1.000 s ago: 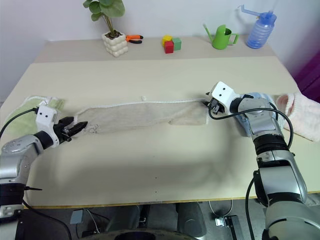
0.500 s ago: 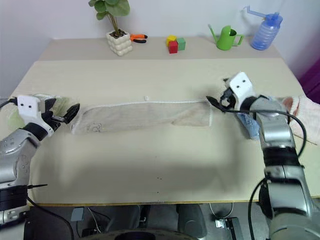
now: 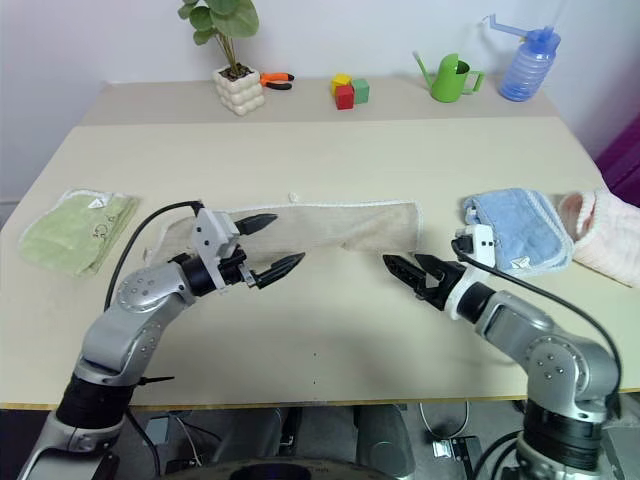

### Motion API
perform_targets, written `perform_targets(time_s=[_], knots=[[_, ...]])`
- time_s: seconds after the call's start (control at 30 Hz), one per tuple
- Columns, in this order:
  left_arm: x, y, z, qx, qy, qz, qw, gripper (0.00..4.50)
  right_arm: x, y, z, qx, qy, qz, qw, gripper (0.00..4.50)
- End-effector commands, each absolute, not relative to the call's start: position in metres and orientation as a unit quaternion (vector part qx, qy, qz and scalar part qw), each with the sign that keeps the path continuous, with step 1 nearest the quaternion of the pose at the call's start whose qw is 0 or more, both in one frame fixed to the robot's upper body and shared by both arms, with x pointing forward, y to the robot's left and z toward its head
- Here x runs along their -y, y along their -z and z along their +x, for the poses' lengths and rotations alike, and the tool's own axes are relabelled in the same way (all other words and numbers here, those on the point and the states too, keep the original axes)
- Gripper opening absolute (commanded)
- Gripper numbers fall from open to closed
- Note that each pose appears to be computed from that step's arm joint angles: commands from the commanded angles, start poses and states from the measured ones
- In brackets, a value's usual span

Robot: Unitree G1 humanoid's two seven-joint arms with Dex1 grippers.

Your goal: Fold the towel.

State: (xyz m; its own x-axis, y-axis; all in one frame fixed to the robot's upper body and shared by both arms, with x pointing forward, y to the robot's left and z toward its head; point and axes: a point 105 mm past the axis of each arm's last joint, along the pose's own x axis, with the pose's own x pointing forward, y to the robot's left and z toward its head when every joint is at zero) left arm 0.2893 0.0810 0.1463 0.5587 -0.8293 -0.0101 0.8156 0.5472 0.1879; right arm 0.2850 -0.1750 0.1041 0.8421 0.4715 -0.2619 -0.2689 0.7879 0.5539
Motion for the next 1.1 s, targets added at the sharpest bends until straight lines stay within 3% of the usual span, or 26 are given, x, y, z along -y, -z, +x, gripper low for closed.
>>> perform_targets(time_s=[0.03,0.3,0.33,0.43,0.63,0.93,1.1], knots=[[-0.083,-0.153,0.287,0.054,0.470,0.097,0.876,4.50,0.181,-0.108,0.298,-0.188,-0.138,0.291,0.928,4.48],[-0.099,-0.155,0.292,0.053,0.442,0.107,0.889,4.50,0.196,-0.098,0.326,-0.191,-0.034,0.404,0.894,4.48],[-0.100,-0.155,0.292,0.052,0.441,0.107,0.890,4.50,0.197,-0.099,0.330,-0.188,-0.029,0.415,0.890,4.24],[-0.100,-0.154,0.290,0.053,0.438,0.107,0.891,4.50,0.197,-0.103,0.335,-0.188,-0.030,0.412,0.891,3.19],[-0.100,-0.151,0.287,0.052,0.432,0.104,0.895,4.50,0.203,-0.111,0.338,-0.174,-0.025,0.404,0.898,0.16],[-0.099,-0.147,0.290,0.049,0.430,0.102,0.896,4.50,0.248,-0.138,0.336,-0.149,-0.020,0.254,0.956,0.08],[-0.097,-0.145,0.293,0.048,0.433,0.104,0.894,4.50,0.245,-0.150,0.338,-0.154,-0.079,0.082,0.982,0.08]])
